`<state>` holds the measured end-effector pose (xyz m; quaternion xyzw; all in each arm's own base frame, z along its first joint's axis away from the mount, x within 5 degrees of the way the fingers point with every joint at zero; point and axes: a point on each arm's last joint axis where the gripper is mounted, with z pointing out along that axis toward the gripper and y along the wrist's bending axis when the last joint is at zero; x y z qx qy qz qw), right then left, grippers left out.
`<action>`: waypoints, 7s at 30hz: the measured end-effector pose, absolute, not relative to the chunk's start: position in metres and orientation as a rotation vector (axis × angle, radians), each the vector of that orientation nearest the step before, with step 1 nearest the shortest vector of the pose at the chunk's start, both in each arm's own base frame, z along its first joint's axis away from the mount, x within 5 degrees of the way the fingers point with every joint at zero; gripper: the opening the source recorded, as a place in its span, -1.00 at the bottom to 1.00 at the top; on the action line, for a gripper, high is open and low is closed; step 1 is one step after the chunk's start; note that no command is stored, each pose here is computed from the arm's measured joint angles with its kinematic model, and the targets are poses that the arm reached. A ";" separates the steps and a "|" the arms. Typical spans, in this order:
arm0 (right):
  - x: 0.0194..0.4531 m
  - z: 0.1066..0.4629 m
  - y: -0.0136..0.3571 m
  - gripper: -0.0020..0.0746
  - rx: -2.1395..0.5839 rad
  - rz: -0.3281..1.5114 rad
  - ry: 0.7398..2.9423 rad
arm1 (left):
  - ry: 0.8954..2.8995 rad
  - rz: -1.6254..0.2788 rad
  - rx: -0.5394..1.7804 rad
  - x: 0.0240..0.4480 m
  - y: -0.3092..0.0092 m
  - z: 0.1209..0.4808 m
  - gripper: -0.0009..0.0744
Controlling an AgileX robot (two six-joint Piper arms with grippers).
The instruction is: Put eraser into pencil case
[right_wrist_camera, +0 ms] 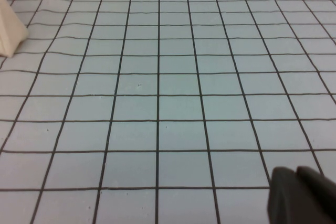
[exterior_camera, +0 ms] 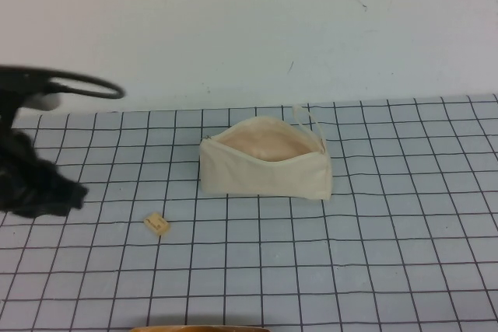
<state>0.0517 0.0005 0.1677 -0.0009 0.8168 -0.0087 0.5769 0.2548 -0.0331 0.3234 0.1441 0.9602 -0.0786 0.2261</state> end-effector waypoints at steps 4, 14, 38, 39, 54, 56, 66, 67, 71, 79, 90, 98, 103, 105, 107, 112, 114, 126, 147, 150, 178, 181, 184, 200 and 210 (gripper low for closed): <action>0.052 0.168 0.000 -0.95 -0.002 -0.020 1.912 | 2.718 -0.246 0.487 0.288 -0.051 0.304 -0.62; 0.052 0.168 0.000 -0.95 -0.002 -0.020 1.912 | 2.840 -0.119 0.781 0.347 -0.105 0.241 0.30; 0.052 0.168 0.000 -0.95 -0.002 -0.020 1.912 | 2.807 -0.037 0.928 0.403 -0.115 0.167 0.33; 0.052 0.168 0.000 -0.95 -0.002 -0.020 1.912 | 2.807 -0.037 0.927 0.404 -0.115 0.166 0.33; 0.052 0.168 0.000 -0.95 -0.002 -0.020 1.912 | 2.842 -0.055 0.876 0.409 -0.105 0.155 0.18; 0.052 0.168 0.000 -0.95 -0.002 -0.020 1.912 | 2.846 -0.060 0.874 0.409 -0.105 0.155 -0.06; 0.052 0.168 0.000 -0.95 -0.002 -0.020 1.912 | 2.875 -0.148 0.846 0.406 -0.109 0.183 -0.22; 0.052 0.168 0.000 -0.95 -0.002 -0.020 1.912 | 2.855 -0.168 0.828 0.407 -0.111 0.196 -0.22; 0.052 0.168 0.000 -0.95 -0.002 -0.020 1.912 | 2.686 -0.341 0.715 0.412 -0.124 0.257 -0.22; 0.052 0.168 0.000 -0.95 -0.002 -0.020 1.912 | 2.357 -0.617 0.609 0.418 -0.177 0.298 -0.22; 0.052 0.168 0.000 -0.95 -0.002 -0.020 1.912 | 2.352 -0.583 0.667 0.428 -0.219 0.248 0.03; 0.052 0.168 0.000 -0.95 -0.002 -0.020 1.912 | 2.397 -0.610 0.647 0.433 -0.206 0.262 0.12; 0.052 0.168 0.000 -0.95 -0.002 -0.020 1.912 | 2.405 -0.571 0.777 0.416 -0.198 0.291 -0.71; 0.052 0.168 0.000 -0.95 -0.002 -0.020 1.912 | 2.367 -0.558 0.831 0.402 -0.193 0.317 -0.86; 0.052 0.168 0.000 -0.95 -0.002 -0.020 1.912 | 2.313 -0.550 0.848 0.383 -0.186 0.345 -0.92; 0.052 0.168 0.000 -0.95 -0.002 -0.020 1.912 | 2.213 -0.527 0.822 0.329 -0.163 0.387 -0.97; 0.052 0.168 0.000 -0.95 -0.002 -0.020 1.912 | 2.182 -0.519 0.794 0.303 -0.152 0.393 -0.97; 0.052 0.168 0.000 -0.95 -0.002 -0.020 1.912 | 1.982 -0.484 0.623 0.164 -0.091 0.378 -0.98; 0.052 0.168 0.000 -0.95 -0.002 -0.020 1.912 | 1.967 -0.457 0.390 0.076 -0.046 0.304 -0.98; 0.052 0.168 0.000 -0.95 -0.002 -0.020 1.912 | 1.889 -0.432 0.332 0.076 -0.041 0.291 -0.98; 0.052 0.168 0.000 -0.95 -0.002 -0.020 1.912 | 1.788 -0.098 -0.099 0.059 -0.001 0.180 -0.98; 0.052 0.168 0.000 -0.95 -0.002 -0.020 1.912 | 1.751 -0.081 -0.119 0.056 0.000 0.182 -0.98; 0.052 0.168 0.000 -0.95 -0.002 -0.020 1.912 | 1.776 -0.074 -0.128 0.055 0.001 0.179 -0.98; 0.052 0.168 0.000 -0.95 -0.002 -0.020 1.912 | 1.805 0.005 -0.075 0.054 0.003 0.177 -0.98; 0.052 0.168 0.000 -0.95 -0.002 -0.020 1.912 | 1.805 0.005 -0.075 0.054 0.003 0.177 -0.98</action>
